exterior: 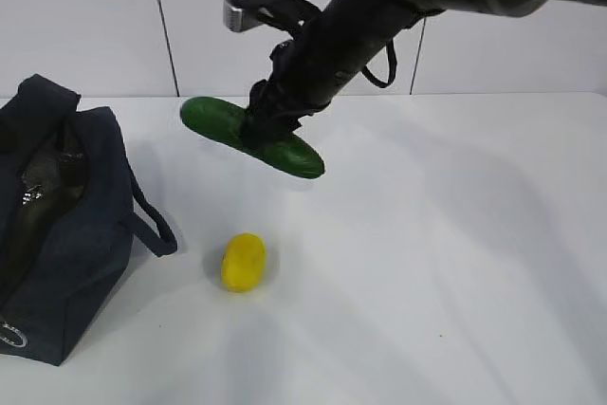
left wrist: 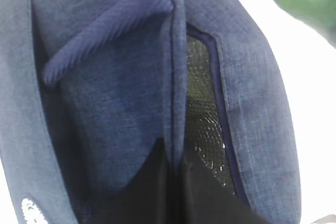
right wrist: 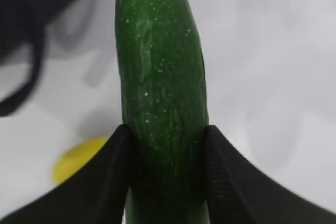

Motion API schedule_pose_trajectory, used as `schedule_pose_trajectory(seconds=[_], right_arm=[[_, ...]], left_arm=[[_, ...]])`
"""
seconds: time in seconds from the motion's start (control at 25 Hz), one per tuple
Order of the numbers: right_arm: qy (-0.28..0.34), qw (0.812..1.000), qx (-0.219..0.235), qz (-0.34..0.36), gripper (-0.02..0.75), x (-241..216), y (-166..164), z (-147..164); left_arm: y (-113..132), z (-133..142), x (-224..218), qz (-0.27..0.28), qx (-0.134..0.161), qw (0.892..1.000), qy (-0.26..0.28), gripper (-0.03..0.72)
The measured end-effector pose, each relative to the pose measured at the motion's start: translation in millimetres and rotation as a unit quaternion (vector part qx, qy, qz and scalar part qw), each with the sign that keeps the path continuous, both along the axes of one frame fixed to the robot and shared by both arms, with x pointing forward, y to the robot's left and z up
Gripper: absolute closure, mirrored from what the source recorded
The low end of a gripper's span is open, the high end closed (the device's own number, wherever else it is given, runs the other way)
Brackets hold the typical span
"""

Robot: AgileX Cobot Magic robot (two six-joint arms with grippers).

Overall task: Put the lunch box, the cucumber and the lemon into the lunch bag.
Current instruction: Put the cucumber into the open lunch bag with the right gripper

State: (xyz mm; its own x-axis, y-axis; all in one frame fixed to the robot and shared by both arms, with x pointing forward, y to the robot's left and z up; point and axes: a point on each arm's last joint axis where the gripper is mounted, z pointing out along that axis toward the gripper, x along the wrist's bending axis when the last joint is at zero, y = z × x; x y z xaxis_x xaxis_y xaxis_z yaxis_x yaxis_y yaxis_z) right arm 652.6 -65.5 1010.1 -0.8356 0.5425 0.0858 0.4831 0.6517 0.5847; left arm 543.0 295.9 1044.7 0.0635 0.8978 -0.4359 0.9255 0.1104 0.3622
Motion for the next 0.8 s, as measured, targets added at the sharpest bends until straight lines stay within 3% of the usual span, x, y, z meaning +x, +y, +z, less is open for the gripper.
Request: schedule_pose_trajectory(seconds=[0.16,0.36,0.8], right_arm=[[0.085,0.994,0.071,-0.016,0.428,-20,5,28],[0.181,0.971,0.158,-0.004,0.428,-38,15,47],[0.285,0.924,0.249,-0.059,0.428,-42,24,61]], left_arm=[[0,0,0,0.000,0.000,1.000,0.000,0.694],[0,0,0,0.000,0.000,1.000,0.000,0.694],[-4,4,3,0.004,-0.030,0.999,-0.016,0.694]])
